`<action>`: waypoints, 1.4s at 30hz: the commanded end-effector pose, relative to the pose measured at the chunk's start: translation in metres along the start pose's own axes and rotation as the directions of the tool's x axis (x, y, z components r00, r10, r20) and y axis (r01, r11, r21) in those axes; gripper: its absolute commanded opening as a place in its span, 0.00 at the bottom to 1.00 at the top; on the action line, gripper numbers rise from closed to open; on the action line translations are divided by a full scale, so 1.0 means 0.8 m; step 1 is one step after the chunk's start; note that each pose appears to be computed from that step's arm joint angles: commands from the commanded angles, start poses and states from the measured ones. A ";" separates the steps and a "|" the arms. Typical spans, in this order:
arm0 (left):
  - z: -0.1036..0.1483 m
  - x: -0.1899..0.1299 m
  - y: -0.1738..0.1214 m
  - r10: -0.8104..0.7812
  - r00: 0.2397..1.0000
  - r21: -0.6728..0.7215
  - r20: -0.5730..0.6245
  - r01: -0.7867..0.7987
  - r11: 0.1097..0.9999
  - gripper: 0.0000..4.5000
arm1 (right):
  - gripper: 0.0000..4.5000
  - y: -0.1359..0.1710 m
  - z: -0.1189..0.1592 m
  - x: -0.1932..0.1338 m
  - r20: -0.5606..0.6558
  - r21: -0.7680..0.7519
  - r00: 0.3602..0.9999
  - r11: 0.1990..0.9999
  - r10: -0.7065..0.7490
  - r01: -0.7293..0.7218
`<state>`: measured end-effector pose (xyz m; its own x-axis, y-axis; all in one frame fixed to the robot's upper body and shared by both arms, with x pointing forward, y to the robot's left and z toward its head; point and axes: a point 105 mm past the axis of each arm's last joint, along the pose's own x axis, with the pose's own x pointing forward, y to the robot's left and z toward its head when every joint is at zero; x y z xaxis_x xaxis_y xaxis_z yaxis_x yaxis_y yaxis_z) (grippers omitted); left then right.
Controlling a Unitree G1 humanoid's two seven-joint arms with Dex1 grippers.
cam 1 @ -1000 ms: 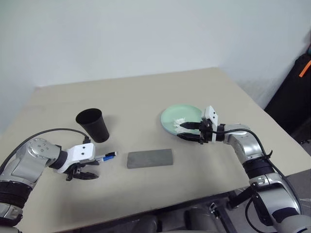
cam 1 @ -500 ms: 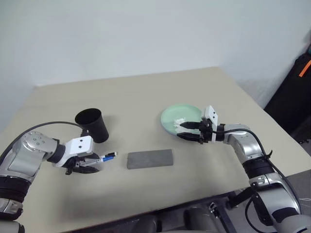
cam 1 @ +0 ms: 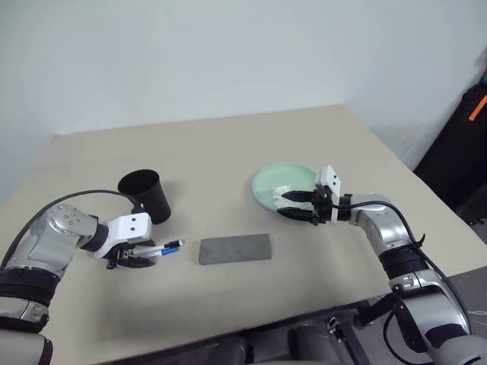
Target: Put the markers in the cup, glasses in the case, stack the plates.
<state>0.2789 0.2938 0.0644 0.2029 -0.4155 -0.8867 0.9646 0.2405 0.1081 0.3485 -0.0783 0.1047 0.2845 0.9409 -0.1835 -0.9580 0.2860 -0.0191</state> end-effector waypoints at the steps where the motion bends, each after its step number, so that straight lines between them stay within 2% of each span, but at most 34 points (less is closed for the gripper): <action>1: 0.007 -0.001 -0.002 -0.026 1.000 0.032 0.002 0.026 0.999 0.56 | 0.57 -0.004 0.020 -0.003 0.032 -0.058 0.999 0.998 -0.012 0.014; 31: 0.012 0.006 -0.052 -0.107 0.994 0.050 0.027 0.106 0.993 0.56 | 0.57 -0.007 0.022 0.001 0.031 -0.061 0.999 0.998 -0.011 0.013; 37: 0.012 0.011 -0.045 -0.062 0.998 0.062 0.018 0.061 0.996 0.56 | 0.57 -0.006 0.022 0.001 0.030 -0.062 1.000 0.998 -0.009 0.011; 42: 0.015 0.014 -0.024 0.018 1.000 0.079 0.018 -0.020 0.997 0.56 | 0.57 -0.006 0.022 0.001 0.030 -0.063 1.000 0.998 -0.009 0.010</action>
<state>0.2556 0.2756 0.0595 0.1768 -0.4440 -0.8784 0.9789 0.1722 0.1099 0.3498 -0.0791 0.1032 0.2944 0.9367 -0.1896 -0.9551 0.2952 -0.0244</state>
